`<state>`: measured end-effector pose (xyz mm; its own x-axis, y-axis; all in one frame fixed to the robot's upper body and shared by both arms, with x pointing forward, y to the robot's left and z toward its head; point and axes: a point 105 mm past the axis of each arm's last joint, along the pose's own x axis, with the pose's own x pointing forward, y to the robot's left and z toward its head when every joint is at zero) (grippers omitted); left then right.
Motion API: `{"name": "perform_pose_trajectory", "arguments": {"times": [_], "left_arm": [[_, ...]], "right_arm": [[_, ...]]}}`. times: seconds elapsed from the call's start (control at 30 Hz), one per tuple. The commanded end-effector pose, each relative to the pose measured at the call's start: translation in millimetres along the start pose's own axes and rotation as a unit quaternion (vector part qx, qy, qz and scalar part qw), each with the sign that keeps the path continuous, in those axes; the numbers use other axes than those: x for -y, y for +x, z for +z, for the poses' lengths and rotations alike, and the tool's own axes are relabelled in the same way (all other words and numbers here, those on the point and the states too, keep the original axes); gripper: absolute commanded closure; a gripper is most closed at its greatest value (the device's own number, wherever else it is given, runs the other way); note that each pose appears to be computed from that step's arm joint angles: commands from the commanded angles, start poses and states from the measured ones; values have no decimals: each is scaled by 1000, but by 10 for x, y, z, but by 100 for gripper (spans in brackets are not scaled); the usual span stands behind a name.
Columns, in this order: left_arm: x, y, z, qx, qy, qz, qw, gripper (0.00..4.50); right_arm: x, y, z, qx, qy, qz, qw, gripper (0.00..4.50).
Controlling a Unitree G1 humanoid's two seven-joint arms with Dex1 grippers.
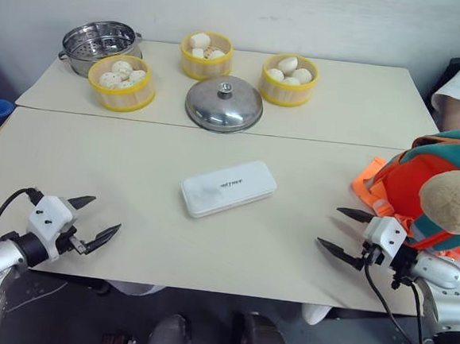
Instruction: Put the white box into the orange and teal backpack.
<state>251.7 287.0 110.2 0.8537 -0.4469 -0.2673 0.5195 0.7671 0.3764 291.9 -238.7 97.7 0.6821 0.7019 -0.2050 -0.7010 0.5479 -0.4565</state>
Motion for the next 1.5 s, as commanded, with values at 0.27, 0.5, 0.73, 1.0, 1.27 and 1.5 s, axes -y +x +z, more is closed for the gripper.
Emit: {"name": "perform_pose_trajectory", "arguments": {"times": [0.27,0.5,0.73,1.0,1.27,1.5], "left_arm": [[-18,147,316,49,3,-5,999,0],[129,512,379,13,-97,4,995,186],[453,752,500,6,-179,-40,983,396],[637,994,642,20,-167,-69,983,445],[700,1115,714,32,-153,-94,983,445],[800,1092,795,52,-142,-132,980,445]], "right_arm": [[234,236,197,21,49,-47,997,20],[490,822,423,-19,17,-67,997,234],[570,1198,474,-26,1,-92,995,450],[394,1443,537,7,14,-44,999,450],[136,1379,693,56,23,40,997,450],[-122,1010,701,45,22,96,994,450]]}}
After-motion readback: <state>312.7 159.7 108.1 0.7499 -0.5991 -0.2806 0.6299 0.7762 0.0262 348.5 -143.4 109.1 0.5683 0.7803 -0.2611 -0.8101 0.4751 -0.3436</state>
